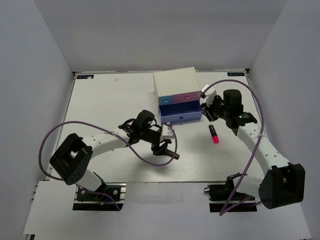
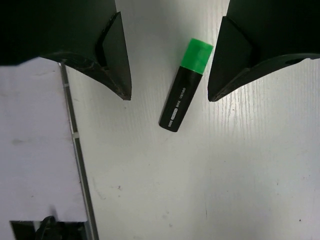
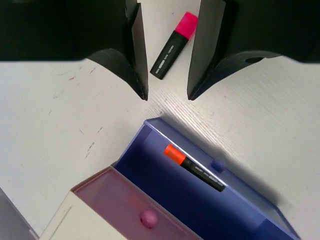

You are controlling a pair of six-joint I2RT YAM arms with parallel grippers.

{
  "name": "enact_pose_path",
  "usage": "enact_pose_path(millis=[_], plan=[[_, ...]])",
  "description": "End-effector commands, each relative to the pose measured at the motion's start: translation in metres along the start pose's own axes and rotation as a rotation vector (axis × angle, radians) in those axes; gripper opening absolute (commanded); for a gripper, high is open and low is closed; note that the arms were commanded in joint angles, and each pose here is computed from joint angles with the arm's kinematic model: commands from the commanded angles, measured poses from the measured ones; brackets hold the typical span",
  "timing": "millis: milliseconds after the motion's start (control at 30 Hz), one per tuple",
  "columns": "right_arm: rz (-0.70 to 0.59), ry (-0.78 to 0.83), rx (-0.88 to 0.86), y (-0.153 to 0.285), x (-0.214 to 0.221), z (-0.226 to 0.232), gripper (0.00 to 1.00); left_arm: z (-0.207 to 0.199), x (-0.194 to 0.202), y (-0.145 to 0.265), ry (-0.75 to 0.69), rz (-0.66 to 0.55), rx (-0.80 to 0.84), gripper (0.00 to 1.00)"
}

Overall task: Sort the stationery into containers
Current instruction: Grab a piece of stationery with the left arm

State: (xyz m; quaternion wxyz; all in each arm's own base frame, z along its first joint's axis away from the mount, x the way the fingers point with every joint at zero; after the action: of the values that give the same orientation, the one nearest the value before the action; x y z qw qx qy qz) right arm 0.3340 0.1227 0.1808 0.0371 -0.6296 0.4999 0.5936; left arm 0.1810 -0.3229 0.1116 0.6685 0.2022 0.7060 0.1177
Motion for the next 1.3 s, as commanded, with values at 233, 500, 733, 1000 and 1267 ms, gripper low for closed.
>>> enact_pose_path(millis=[233,500,733,1000,1267], plan=[[-0.154,-0.13,-0.068,0.044,-0.006,0.023,0.45,0.019,0.031,-0.021,-0.086,0.189,-0.045,0.78],[-0.235,-0.113,-0.021,0.067,-0.01,0.023,0.46,0.043,0.039,-0.04,-0.1,0.272,-0.099,0.78],[-0.284,-0.103,-0.004,0.086,-0.014,0.025,0.48,0.04,0.075,-0.048,-0.079,0.425,-0.073,0.68],[-0.29,-0.118,0.004,0.089,-0.009,0.02,0.48,0.044,0.074,-0.039,-0.144,0.493,-0.145,0.34],[-0.274,-0.119,0.096,0.093,0.004,0.009,0.59,0.074,0.004,-0.031,-0.152,0.378,-0.248,0.28]])
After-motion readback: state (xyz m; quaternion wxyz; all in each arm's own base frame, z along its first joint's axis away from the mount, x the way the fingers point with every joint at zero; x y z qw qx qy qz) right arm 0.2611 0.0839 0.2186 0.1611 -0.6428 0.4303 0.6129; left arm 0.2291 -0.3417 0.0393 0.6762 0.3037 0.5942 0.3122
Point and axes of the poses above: each gripper's point midway between its finger pads, its own y axis back along the fingers, its own z axis along the line the jaws close on, x = y × z, the point moved 1 cm from there along y, back along the fingers, and after that the axes turned 1 degree about y, right-handed, at the moved point
